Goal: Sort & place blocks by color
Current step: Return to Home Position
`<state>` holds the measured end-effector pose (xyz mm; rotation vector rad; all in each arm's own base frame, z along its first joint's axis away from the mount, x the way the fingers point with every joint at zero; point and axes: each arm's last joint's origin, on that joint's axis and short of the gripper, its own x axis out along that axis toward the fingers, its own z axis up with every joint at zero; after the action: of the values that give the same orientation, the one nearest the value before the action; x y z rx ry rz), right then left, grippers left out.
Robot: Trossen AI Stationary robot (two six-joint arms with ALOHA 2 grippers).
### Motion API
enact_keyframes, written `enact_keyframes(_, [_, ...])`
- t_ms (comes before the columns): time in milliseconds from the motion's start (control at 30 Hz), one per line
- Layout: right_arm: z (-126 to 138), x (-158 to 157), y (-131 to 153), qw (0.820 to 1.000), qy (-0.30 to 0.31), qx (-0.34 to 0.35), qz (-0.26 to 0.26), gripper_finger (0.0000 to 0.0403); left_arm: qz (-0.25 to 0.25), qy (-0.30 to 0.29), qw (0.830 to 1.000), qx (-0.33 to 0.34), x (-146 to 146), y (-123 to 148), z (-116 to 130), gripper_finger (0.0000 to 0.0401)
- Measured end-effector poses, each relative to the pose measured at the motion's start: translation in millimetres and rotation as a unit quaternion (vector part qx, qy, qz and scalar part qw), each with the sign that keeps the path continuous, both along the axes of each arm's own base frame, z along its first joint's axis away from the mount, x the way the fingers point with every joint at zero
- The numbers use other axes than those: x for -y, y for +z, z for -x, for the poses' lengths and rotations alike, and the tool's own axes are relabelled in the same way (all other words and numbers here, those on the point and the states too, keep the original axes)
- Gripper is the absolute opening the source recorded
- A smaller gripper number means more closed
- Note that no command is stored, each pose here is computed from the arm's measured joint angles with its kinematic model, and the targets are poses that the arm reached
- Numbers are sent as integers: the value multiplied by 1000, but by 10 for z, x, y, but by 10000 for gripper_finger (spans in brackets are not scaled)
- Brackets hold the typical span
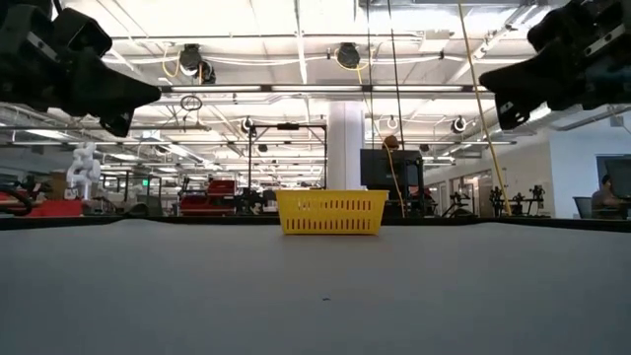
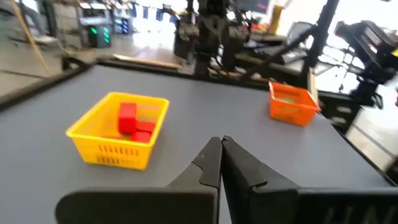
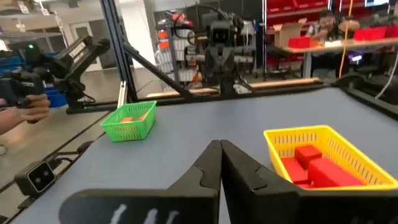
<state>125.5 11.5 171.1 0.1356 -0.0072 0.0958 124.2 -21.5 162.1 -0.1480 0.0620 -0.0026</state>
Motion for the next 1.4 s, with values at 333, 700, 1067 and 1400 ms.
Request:
enact_keyframes(333, [87, 8, -58, 999, -1, -33, 2, 0, 18, -10, 999, -38, -5, -66, 59, 10])
enact_keyframes(700, [159, 14, -49, 1000, -1, -26, 9, 0, 3, -12, 999, -36, -18, -60, 115, 10])
enact_keyframes(1067, [217, 20, -61, 1000, -1, -27, 10, 0, -6, -12, 999, -29, -28, -50, 159, 9])
enact_keyframes(1400, [255, 23, -66, 1000, 0, -26, 5, 0, -6, -12, 999, -33, -33, -56, 182, 4])
